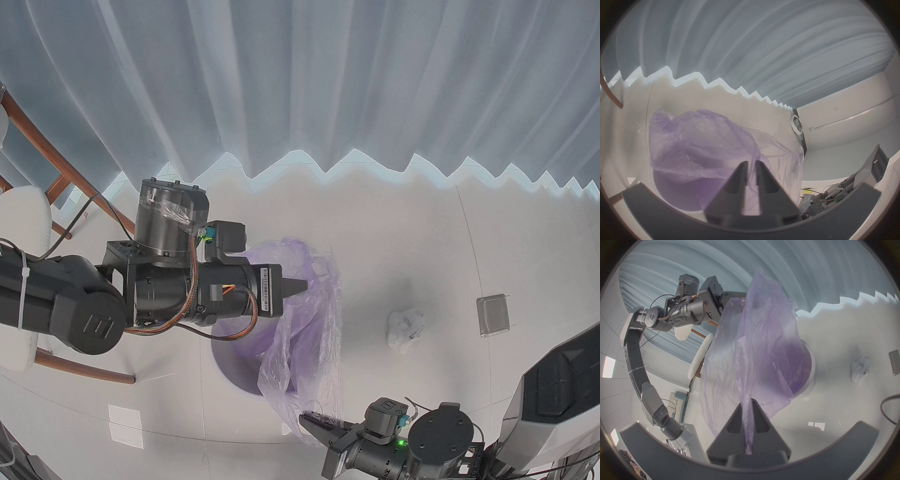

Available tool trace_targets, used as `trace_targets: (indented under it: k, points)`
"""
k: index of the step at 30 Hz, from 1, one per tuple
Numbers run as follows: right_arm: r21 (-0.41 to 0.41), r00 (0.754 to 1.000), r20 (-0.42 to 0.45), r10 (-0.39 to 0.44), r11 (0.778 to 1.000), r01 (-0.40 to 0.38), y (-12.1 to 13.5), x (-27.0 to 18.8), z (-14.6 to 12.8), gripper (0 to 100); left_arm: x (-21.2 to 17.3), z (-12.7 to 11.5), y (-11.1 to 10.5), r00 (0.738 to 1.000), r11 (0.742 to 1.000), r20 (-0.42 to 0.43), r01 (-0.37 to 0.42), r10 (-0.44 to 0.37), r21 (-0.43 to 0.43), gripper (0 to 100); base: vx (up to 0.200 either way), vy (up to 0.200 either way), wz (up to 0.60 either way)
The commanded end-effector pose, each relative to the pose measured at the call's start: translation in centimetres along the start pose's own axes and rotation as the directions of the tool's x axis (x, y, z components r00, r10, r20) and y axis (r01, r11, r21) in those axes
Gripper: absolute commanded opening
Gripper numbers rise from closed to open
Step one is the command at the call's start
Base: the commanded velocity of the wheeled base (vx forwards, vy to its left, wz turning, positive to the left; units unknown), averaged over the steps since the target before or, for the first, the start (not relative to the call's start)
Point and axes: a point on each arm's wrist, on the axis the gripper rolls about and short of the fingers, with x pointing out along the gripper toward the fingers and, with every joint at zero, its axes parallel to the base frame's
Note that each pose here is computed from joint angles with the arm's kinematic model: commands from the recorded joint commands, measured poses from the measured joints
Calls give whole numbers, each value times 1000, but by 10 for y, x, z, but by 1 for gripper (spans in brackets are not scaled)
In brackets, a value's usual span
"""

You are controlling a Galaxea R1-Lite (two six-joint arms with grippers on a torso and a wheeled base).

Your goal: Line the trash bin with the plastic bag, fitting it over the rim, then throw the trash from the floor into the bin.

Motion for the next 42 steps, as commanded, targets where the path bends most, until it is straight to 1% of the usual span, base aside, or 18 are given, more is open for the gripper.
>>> trace_targets:
  k: [1,6,7,8,9,12,14,18,22,24,28,32,35,37,38,39,41,42]
  points:
    - [3,1000,12,7,1000,-7,1,0,1,0,0,-5,4,1000,1000,-17,-16,16,-11,0,0,0,0]
    - [9,1000,25,4,1000,-4,0,0,5,0,-27,-6,3,1000,999,4,-29,29,-15,0,0,0,0]
    - [16,999,33,-7,1000,7,-4,0,7,0,-42,-10,-1,1000,1000,6,-28,28,-13,0,0,0,0]
    - [16,999,33,-7,1000,7,-4,0,7,0,-44,-11,0,1000,999,5,-30,30,-14,0,0,0,0]
    - [24,998,48,-31,999,30,-11,1,12,0,-64,-20,-4,999,999,0,-33,33,-15,0,0,0,0]
    - [49,993,98,-73,996,68,-25,5,26,0,-96,-35,-6,999,999,-1,-51,50,-20,0,0,0,0]
    - [63,987,126,-99,994,91,-35,9,35,0,-112,-50,-4,997,997,-19,-73,73,-29,0,0,0,0]
    - [100,974,180,-138,987,122,-59,15,54,0,-131,-84,3,989,991,-79,-127,123,-50,0,0,0,0]
    - [173,954,237,-186,974,147,-78,18,71,0,-147,-102,8,986,986,-80,-155,149,-68,0,0,0,0]
    - [190,950,239,-203,969,159,-83,17,72,0,-153,-110,12,982,981,-86,-175,168,-80,0,0,0,0]
    - [221,942,239,-237,957,185,-93,15,75,0,-169,-138,16,968,970,-145,-222,207,-99,0,0,0,0]
    - [240,933,235,-272,947,215,-102,14,78,0,-179,-154,18,950,956,-181,-274,253,-103,0,0,0,0]
    - [251,923,245,-295,939,234,-110,14,83,0,-181,-158,19,946,950,-189,-288,263,-119,0,0,0,0]
    - [251,923,245,-295,939,234,-110,14,83,0,-181,-158,19,946,950,-189,-288,263,-119,0,0,0,0]
    - [261,913,262,-313,934,245,-116,16,90,0,-181,-153,16,959,951,-164,-258,231,-170,0,0,0,0]
    - [261,913,255,-317,932,250,-115,14,92,0,-181,-149,13,964,953,-152,-242,216,-182,0,0,0,0]
    - [260,920,225,-321,930,260,-110,7,92,0,-179,-145,7,973,960,-151,-200,172,-196,0,0,0,0]
    - [259,926,206,-318,930,261,-105,3,92,0,-179,-143,6,976,959,-147,-191,162,-211,0,0,0,0]
